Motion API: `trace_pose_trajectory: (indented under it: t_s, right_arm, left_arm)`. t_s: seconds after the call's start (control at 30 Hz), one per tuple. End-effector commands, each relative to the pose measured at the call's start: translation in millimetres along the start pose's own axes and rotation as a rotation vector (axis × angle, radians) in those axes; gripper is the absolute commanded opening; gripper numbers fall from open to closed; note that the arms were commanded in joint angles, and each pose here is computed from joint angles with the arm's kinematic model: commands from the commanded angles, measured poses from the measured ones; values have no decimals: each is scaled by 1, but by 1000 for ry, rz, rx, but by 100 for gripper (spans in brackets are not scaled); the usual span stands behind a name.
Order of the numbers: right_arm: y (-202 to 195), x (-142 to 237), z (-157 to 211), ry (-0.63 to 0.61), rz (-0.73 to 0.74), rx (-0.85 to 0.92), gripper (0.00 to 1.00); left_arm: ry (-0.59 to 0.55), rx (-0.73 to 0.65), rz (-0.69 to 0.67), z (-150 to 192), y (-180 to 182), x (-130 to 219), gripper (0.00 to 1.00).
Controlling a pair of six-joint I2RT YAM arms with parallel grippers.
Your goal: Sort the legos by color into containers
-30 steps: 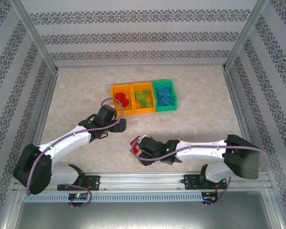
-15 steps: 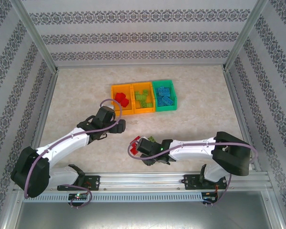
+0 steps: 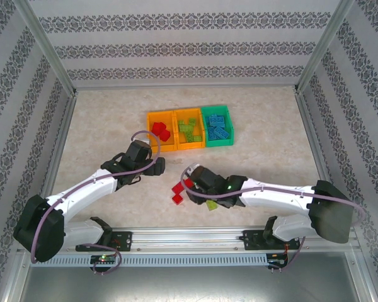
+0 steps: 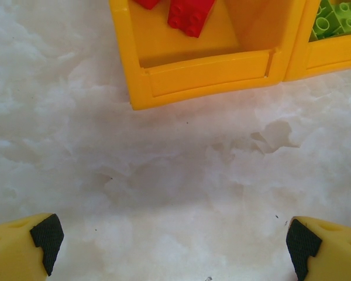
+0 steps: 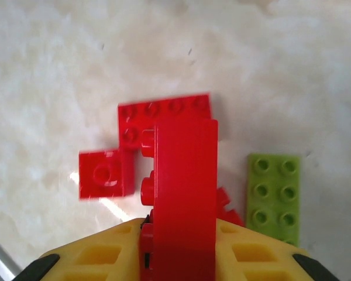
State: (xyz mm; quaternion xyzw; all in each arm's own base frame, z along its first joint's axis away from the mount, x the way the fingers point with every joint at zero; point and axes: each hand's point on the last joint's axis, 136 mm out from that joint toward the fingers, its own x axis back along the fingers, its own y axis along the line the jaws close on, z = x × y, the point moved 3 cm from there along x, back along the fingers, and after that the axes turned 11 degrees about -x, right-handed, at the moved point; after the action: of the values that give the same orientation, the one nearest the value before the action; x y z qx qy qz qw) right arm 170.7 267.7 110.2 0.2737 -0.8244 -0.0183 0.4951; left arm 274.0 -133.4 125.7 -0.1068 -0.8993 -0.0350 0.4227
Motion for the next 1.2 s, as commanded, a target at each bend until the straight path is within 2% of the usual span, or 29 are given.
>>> trace_pose_trajectory:
  t_s: [0.0,0.2,0.33,0.53,0.8,0.93,1.0,1.17]
  right_arm:
    - [16,14,-44,-93,-141,-24,29]
    - [11,12,-125,-183,-271,-117,28]
    - [16,1,-177,-194,-346,-169,29]
    - [2,-51,-231,-128,-365,-295,28]
    - [-16,-98,-263,-103,-385,-398,34]
    - [-17,-110,-266,-87,-384,-417,46]
    - [-17,-112,-266,-87,-384,-427,53]
    - [-11,-86,-271,-162,-395,-411,63]
  left_arm:
    - [-20,19,-34,1,8,5,100]
    - [-37,19,-16,8,9,8,100]
    - [-29,-14,38,14,2,9,100]
    - [-27,-48,109,22,-9,8,100]
    - [-27,-120,201,25,-34,5,100]
    - [-11,-171,255,26,-50,1,100]
    - [7,-210,266,29,-58,-1,100]
    - [46,-290,286,33,-75,-7,100]
